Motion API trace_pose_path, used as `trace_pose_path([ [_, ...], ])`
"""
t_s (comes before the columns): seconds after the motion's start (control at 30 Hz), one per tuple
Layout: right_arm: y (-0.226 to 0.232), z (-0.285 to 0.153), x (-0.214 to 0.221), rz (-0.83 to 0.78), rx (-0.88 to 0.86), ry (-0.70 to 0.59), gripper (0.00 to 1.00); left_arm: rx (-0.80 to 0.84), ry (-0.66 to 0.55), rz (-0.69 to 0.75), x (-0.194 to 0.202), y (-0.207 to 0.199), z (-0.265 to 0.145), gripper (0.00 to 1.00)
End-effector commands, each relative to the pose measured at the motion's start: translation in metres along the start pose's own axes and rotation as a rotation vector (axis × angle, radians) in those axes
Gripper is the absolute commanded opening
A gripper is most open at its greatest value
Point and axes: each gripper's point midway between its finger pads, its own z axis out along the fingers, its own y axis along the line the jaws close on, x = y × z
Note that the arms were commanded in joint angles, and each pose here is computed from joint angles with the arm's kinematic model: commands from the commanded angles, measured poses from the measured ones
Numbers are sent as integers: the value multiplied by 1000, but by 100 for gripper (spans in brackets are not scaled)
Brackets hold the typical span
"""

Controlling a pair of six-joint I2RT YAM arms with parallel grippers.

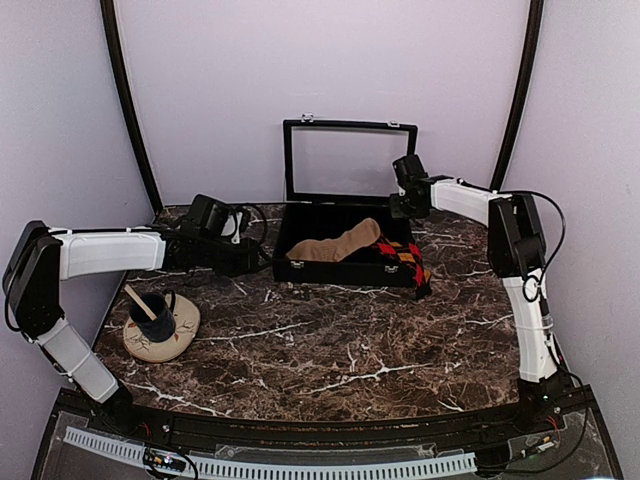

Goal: Roll the socks
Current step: Move the storage box to the center of the board, then pick up the sock from the storage box.

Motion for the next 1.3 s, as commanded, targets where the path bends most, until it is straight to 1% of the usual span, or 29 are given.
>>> trace_pose_path([
  [0.0,-15,-48,-72,105,-36,-214,53,16,-5,16,-6,-8,-1,39],
  [0.1,-12,-60,-81,108,-61,-233,59,18,-3,14,-4,-8,0,39],
  [0.3,-3,-85,-84,98,-92,-240,61,26,-4,17,1,-9,1,39],
  [0.47,32,-110,-76,50,-191,-229,61,39,0,9,6,-8,2,39],
  [0.63,68,-122,-62,19,-321,-183,60,51,6,0,12,-7,2,39],
  [0.87,94,-113,-38,28,-438,-91,56,41,8,-4,16,-4,2,40],
  [1.1,106,-92,-18,35,-477,-4,54,29,11,-1,19,0,3,40],
  [1.27,106,-80,-7,49,-474,39,54,20,12,2,20,2,3,40],
])
